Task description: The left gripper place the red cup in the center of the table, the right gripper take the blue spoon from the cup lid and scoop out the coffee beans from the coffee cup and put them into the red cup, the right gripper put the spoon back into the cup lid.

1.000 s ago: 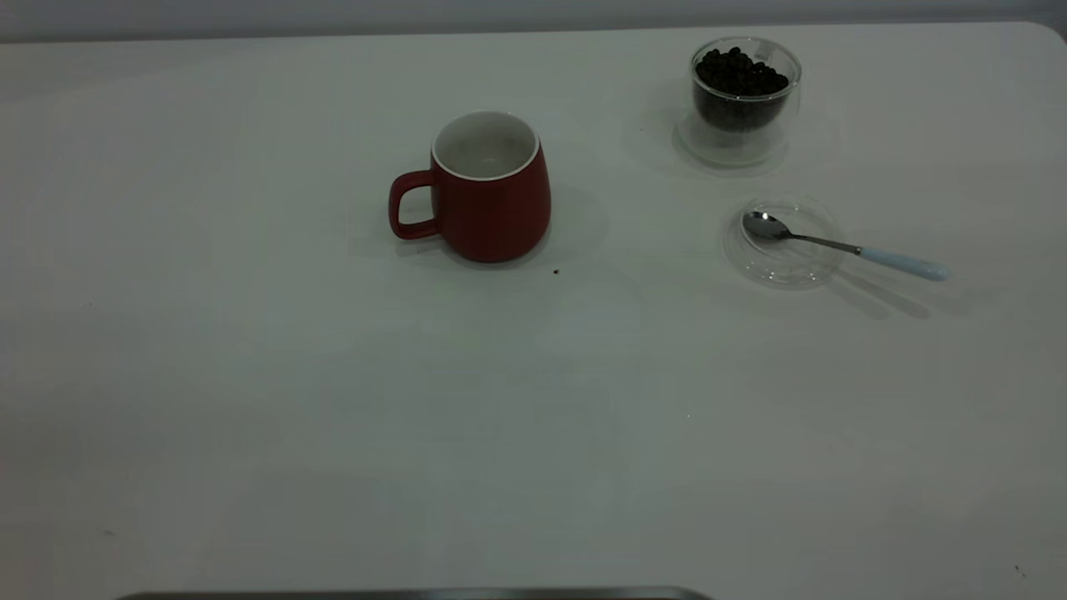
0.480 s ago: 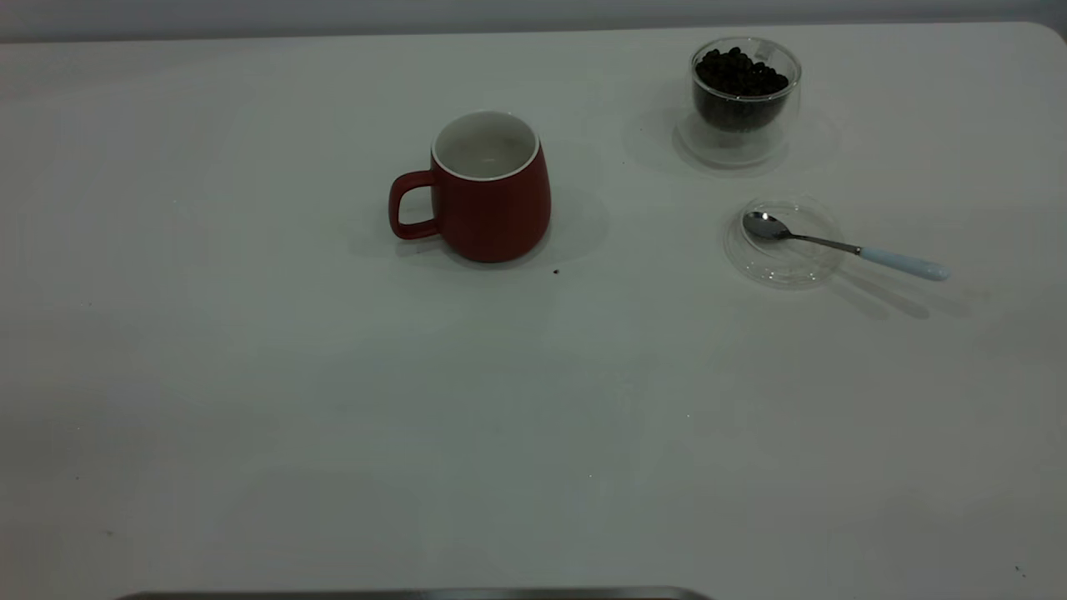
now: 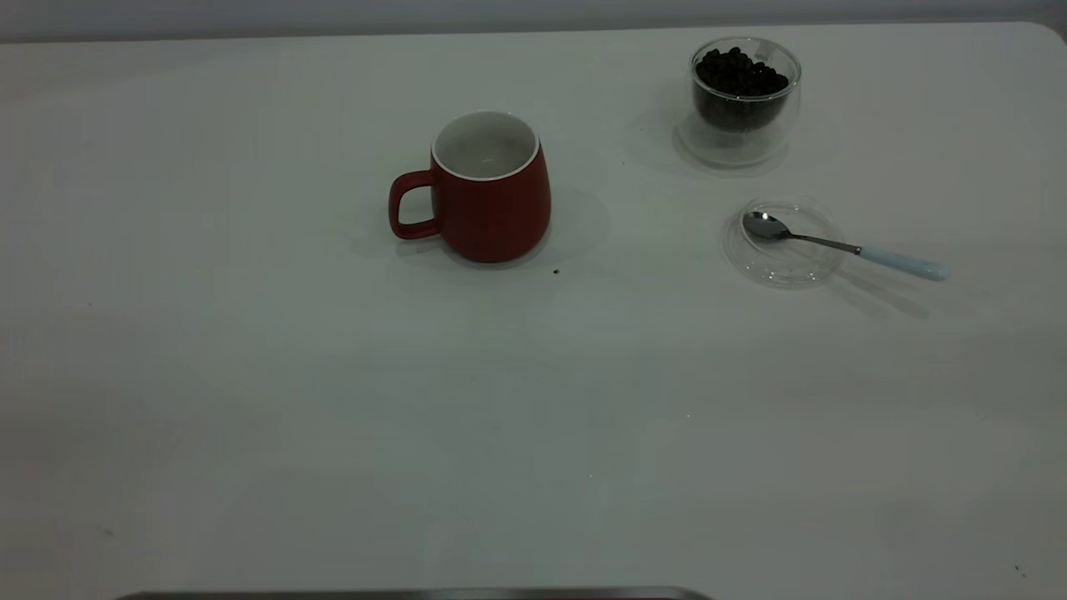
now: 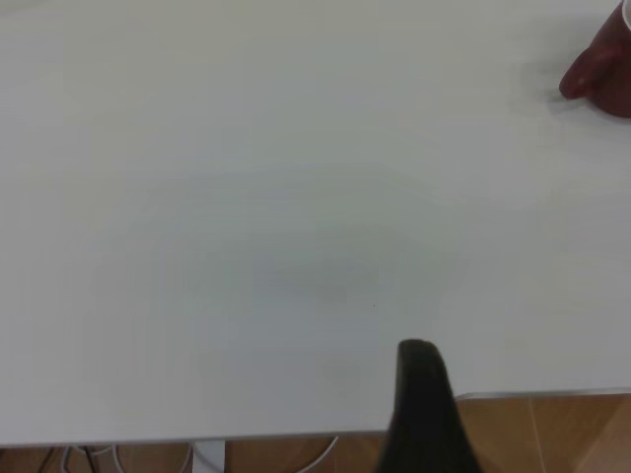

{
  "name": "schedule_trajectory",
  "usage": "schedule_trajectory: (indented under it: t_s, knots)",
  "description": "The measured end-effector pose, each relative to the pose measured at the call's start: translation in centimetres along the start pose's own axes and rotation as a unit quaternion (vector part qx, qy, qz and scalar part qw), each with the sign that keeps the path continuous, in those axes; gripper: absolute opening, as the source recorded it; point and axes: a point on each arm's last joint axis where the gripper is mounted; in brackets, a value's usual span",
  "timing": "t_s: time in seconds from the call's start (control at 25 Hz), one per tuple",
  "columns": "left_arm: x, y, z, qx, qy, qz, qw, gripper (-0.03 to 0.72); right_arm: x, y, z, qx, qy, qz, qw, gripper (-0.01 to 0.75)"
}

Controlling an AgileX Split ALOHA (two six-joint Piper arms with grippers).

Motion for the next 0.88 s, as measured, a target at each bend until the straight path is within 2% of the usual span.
schedule_trajectory:
  t_s: [0.36, 0.6, 0.72, 0.88]
  knots:
    - [0.0, 0.0, 0.0, 0.000, -0.003, 0.000, 1.000, 0.587, -0.4, 0.8, -0.2, -0.005, -0.019, -0.008, 1.000, 0.438]
    - [0.0, 0.0, 0.0, 0.000, -0.003, 0.000, 1.000, 0.587, -2.3, -1.2, -0.2, -0.025, -0.007, -0.109, 0.994, 0.438]
    - [0.0, 0.0, 0.0, 0.000, -0.003, 0.000, 1.000, 0.587, -3.0, -1.9, -0.3, -0.039, 0.009, -0.142, 0.989, 0.438]
    - [0.0, 0.0, 0.0, 0.000, -0.003, 0.000, 1.000, 0.587, -3.2, -2.0, -0.5, -0.045, 0.021, -0.152, 0.987, 0.438]
Point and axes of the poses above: a point on each arm's last joint axis where the gripper is mounted, y pointing out along that axis toward the gripper, z along the wrist's bending axis when the last joint is at zero, x = y × z, and after that the axes turned 11 degrees about y, right-handed
